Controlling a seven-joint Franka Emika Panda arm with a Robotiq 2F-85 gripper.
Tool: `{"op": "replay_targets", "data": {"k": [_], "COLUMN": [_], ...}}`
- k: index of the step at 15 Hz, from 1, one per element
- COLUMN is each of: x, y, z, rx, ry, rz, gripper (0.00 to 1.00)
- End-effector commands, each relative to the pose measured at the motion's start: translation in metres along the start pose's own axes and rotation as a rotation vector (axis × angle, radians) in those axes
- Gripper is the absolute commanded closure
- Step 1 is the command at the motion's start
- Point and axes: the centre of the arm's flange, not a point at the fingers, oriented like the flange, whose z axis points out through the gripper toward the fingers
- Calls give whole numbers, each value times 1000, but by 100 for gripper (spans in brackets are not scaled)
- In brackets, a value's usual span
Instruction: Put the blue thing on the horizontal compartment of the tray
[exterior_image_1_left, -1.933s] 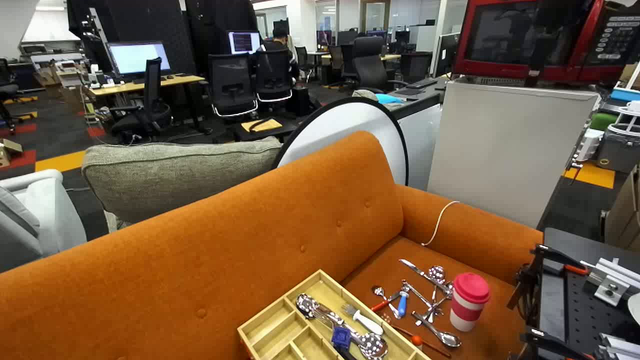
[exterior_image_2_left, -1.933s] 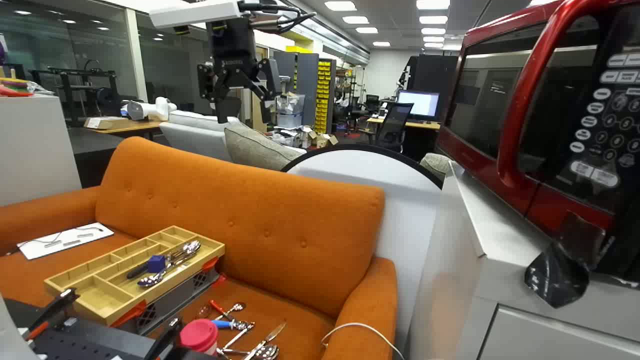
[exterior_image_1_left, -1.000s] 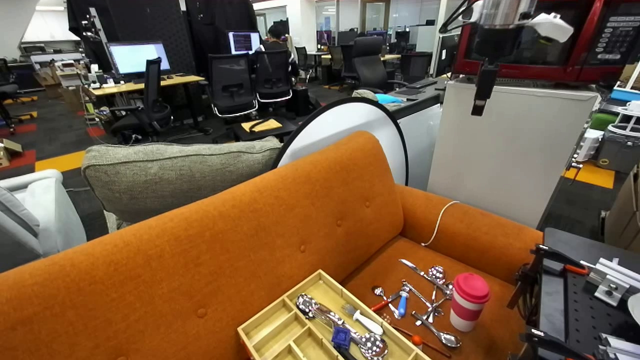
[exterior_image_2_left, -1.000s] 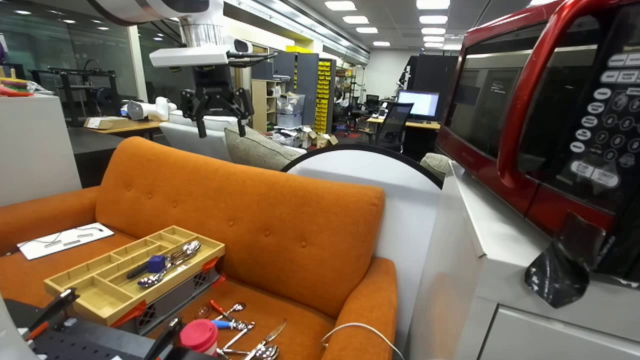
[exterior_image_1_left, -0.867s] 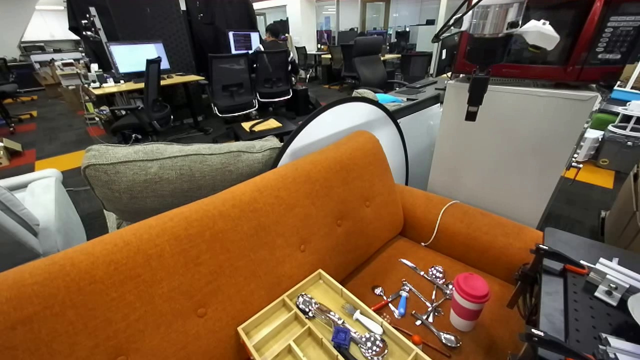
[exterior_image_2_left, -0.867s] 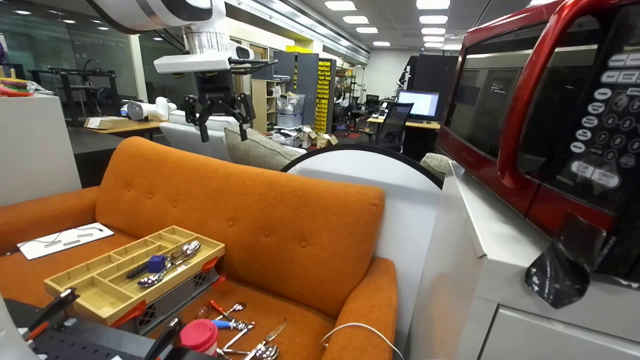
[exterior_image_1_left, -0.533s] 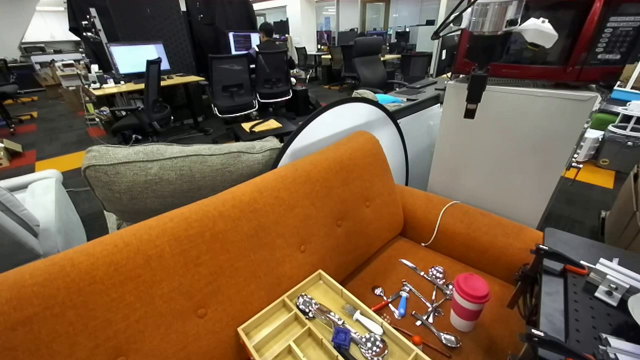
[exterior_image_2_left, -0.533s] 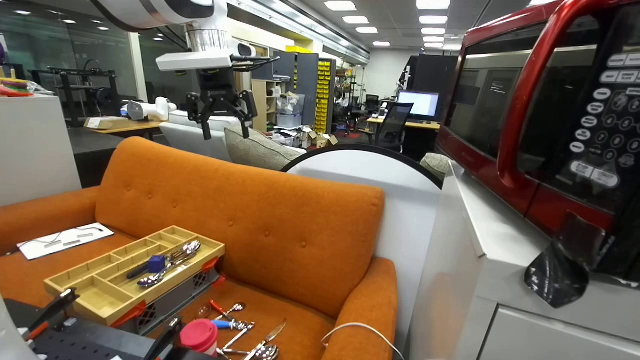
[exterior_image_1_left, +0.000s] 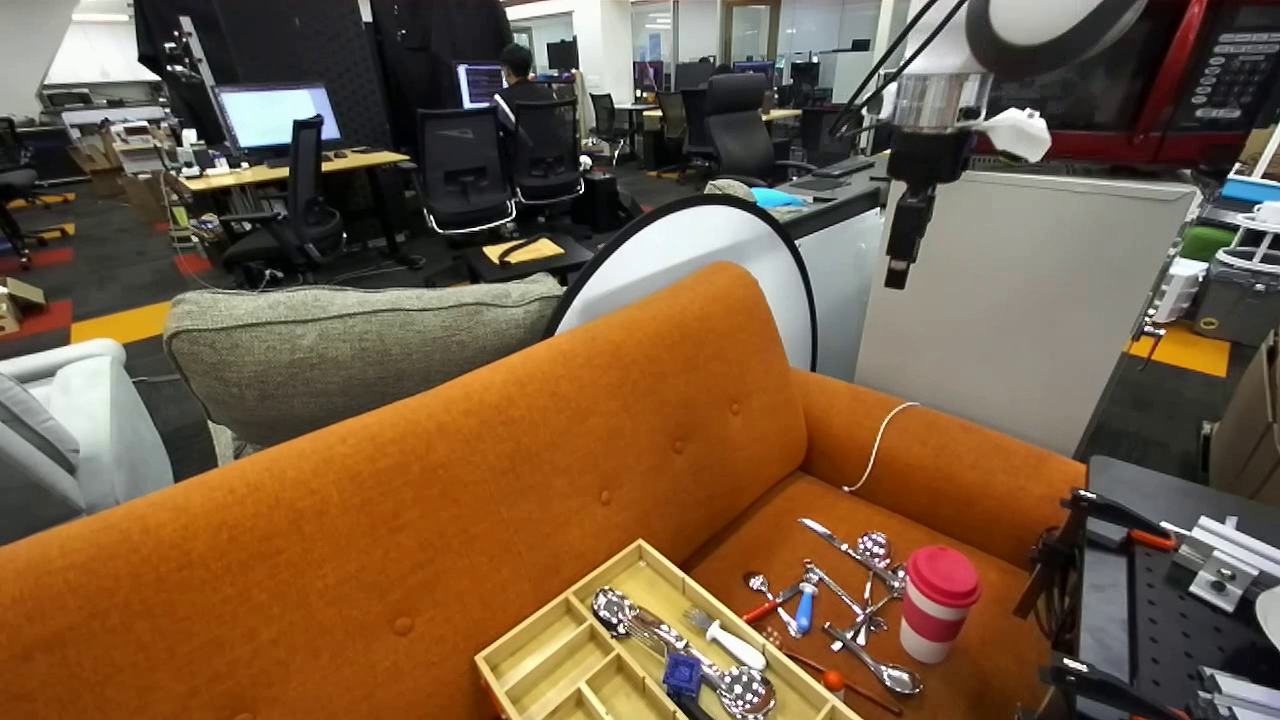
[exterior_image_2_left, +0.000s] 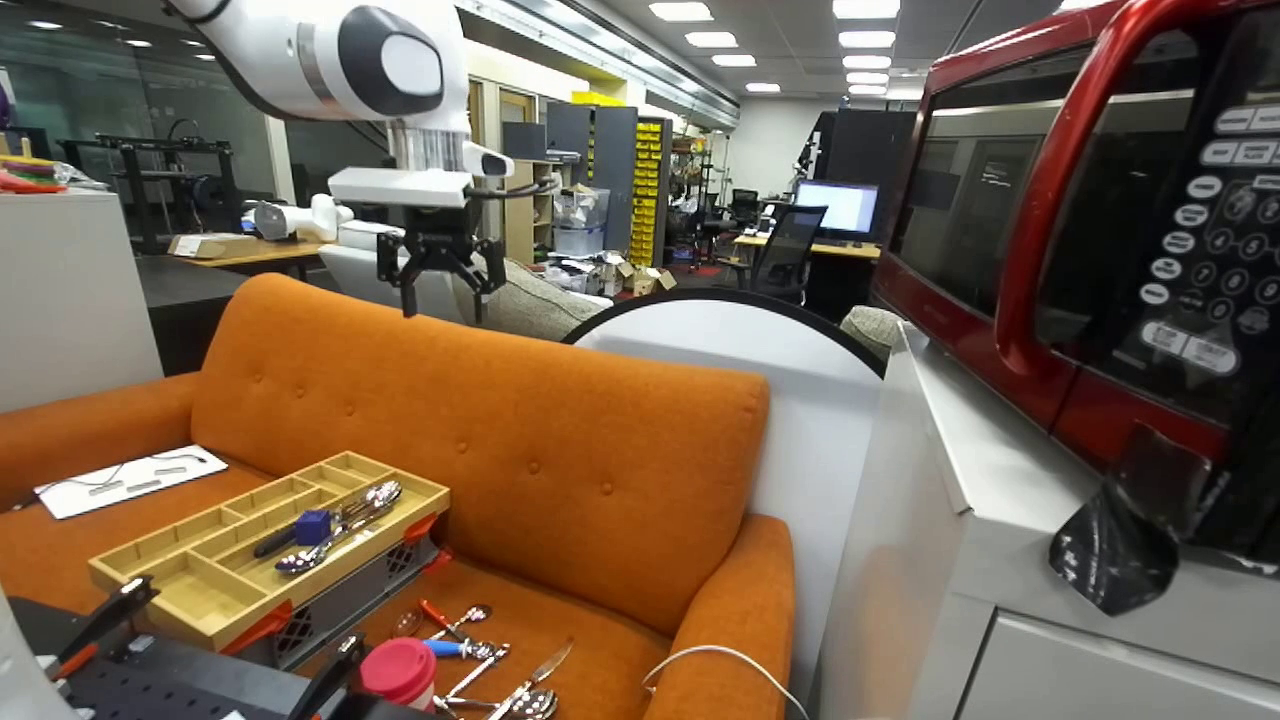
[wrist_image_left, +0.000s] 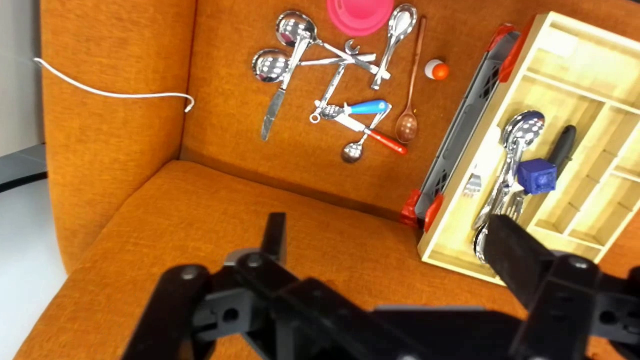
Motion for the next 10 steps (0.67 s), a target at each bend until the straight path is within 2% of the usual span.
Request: {"op": "replay_targets", "data": {"k": [1, 4, 5, 7, 10], "x": [36, 49, 30, 40, 45], "y": [-5, -17, -20, -23, -19], "z": [62, 120, 109, 129, 124], "rx": [45, 52, 44, 42, 39], "ry": [-40, -116, -108, -132, -119], "rz": [-4, 18, 3, 3, 7], "gripper": [0, 0, 0, 0, 0]}}
